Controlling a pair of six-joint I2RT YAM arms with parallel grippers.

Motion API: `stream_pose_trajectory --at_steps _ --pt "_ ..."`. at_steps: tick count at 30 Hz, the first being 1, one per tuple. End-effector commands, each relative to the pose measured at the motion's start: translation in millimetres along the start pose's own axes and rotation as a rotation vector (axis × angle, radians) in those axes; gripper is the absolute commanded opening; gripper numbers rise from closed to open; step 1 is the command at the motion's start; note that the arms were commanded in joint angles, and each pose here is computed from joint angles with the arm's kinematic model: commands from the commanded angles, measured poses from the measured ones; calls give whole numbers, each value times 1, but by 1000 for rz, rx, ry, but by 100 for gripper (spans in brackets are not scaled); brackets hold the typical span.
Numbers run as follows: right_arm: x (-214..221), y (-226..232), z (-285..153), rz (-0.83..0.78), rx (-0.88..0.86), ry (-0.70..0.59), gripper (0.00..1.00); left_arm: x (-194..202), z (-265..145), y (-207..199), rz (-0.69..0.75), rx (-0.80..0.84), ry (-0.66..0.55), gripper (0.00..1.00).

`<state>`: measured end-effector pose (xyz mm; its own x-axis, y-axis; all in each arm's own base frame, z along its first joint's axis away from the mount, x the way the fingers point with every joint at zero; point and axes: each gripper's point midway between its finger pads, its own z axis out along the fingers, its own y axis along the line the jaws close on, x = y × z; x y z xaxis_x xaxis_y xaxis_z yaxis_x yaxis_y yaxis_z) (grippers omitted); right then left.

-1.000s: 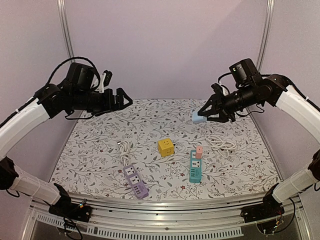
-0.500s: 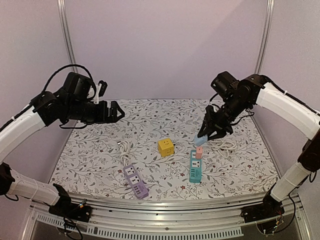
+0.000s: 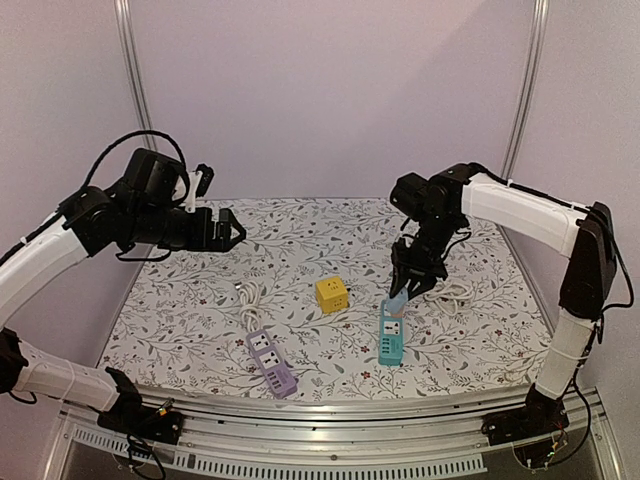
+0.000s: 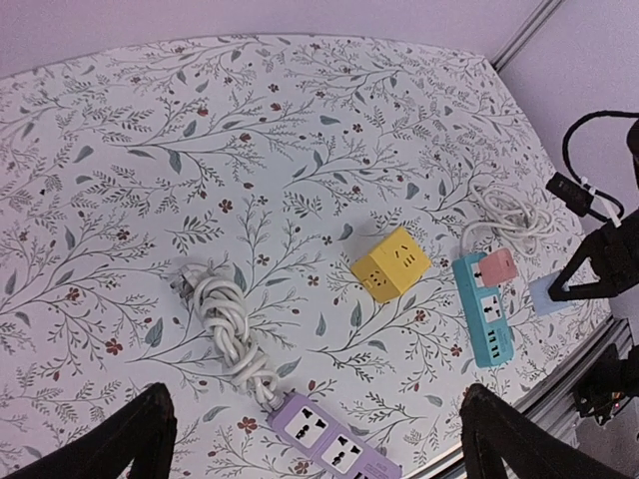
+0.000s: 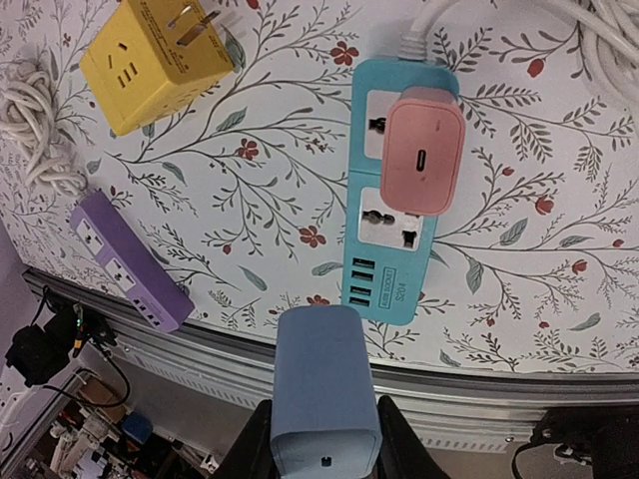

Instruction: Insert the plug

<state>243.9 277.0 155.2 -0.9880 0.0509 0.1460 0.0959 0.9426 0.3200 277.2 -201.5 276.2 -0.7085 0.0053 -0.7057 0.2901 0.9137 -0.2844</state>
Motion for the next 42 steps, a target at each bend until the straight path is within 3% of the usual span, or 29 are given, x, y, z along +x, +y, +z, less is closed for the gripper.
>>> stream_pose_trajectory --at_steps 1,15,42 --pt "-8 -12 23 -35 81 18 0 2 1 10 31 -30 10 100" --pt "-8 -38 60 -26 163 75 0 2 10 15 31 -39 17 99" --pt "-19 -50 75 26 202 41 0 -2 20 13 22 -23 20 100"
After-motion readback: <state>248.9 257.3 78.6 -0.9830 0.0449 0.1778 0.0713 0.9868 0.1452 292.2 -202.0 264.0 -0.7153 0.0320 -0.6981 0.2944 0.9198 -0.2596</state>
